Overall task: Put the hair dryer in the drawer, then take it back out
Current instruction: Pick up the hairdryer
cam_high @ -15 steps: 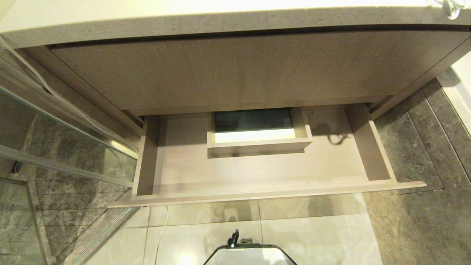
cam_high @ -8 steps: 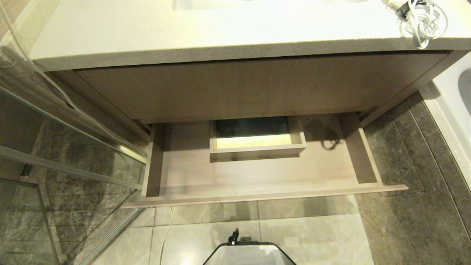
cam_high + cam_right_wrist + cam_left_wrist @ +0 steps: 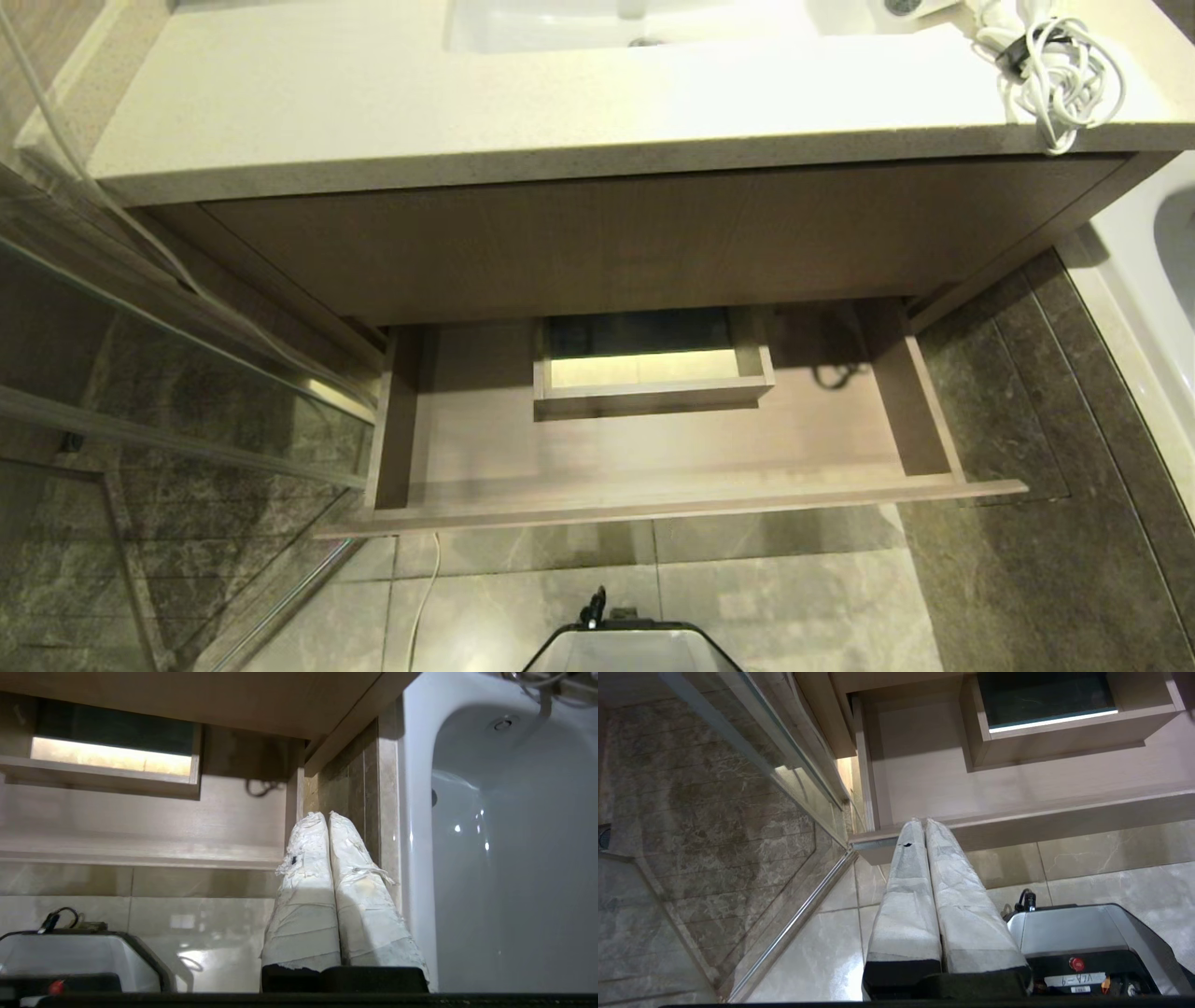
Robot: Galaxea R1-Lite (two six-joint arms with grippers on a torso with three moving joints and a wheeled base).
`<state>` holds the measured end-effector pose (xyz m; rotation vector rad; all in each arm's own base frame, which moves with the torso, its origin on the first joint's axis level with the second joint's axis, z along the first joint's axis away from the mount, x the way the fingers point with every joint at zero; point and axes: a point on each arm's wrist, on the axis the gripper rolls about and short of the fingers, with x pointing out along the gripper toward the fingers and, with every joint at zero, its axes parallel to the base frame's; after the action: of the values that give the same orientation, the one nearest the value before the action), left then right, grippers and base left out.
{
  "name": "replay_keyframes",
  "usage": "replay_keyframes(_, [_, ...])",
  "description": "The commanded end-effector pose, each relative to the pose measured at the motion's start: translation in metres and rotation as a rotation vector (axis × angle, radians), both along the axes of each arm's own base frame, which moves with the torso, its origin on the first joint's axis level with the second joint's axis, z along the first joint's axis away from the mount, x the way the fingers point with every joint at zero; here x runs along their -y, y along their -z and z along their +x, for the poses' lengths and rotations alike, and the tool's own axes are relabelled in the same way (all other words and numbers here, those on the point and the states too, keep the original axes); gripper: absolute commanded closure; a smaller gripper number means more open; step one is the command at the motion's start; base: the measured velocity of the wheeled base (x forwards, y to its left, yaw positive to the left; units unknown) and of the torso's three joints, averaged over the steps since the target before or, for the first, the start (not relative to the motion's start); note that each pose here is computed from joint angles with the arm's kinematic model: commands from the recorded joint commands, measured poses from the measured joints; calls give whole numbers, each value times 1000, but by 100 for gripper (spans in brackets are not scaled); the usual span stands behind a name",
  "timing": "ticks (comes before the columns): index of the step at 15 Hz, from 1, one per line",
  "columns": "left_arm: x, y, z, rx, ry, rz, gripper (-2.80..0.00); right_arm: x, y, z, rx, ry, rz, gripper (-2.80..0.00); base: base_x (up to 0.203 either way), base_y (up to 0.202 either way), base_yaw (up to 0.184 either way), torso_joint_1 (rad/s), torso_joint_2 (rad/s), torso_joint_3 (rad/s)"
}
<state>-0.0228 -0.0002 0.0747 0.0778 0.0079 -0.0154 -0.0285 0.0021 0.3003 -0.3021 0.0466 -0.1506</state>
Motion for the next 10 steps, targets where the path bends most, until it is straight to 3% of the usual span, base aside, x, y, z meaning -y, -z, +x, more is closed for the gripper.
replay_keyframes(1, [0, 0, 0, -1, -1, 0, 0, 1, -3, 6, -17, 5, -9, 0, 0, 0, 0, 261, -9, 242])
replay_keyframes(10, [0, 0, 0, -1, 0, 0, 0, 3, -19, 30, -20, 21, -11, 0, 0, 0, 0, 321, -68, 251])
